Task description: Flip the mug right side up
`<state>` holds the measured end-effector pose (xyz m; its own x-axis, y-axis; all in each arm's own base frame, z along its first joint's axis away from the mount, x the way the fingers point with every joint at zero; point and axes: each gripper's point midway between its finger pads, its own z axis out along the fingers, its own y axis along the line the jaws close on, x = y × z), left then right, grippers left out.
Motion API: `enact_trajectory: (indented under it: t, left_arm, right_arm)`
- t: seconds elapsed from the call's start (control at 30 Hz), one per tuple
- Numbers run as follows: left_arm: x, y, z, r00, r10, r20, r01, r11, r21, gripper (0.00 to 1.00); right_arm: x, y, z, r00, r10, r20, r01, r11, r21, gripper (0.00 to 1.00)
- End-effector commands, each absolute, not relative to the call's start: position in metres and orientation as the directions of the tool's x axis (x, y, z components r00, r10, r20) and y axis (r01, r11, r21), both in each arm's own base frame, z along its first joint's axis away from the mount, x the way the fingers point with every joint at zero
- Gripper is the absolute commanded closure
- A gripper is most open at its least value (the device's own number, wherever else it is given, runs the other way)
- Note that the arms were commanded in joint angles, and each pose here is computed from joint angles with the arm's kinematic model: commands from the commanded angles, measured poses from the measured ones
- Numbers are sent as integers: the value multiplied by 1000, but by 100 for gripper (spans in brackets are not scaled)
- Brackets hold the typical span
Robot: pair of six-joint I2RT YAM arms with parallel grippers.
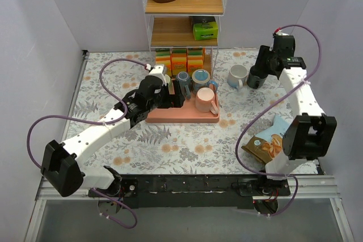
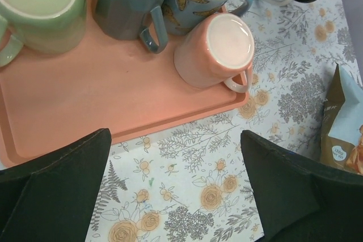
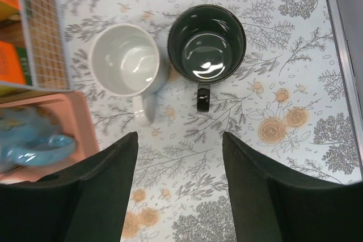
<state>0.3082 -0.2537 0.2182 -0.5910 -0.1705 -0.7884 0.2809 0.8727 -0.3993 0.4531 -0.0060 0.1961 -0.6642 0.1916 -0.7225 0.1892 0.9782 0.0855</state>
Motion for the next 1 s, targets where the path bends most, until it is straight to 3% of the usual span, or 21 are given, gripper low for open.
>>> enact_trajectory:
  t: [0.0, 0.23, 0.4, 0.53, 0.8, 0.97]
  left_arm:
    - [309, -254, 220, -632, -179, -754, 253, 872, -419, 2]
    - [295, -309, 216, -755, -205, -623, 246, 792, -559, 2]
    - [295, -370, 223, -761, -241, -602, 187, 807, -561, 2]
    - [295, -416, 181, -812, -246, -529, 78, 853, -516, 2]
    - [295, -437, 135, -841, -379, -385, -206, 884, -420, 2]
    - [312, -437, 133, -793, -445, -417, -288, 876, -387, 3]
  right_arm:
    - [417, 16, 225, -657, 254, -710, 147, 967, 210, 31]
    - [371, 37, 234, -687, 323, -651, 135, 937, 323, 33]
    - [351, 40, 225, -693, 364, -623, 165, 920, 355, 34]
    - [337, 35, 231, -662, 415, -624, 222, 904, 365, 34]
    - [307, 42, 232, -644, 497, -581, 267, 858, 438, 39]
    - [299, 45, 227, -627, 493, -603, 235, 858, 457, 39]
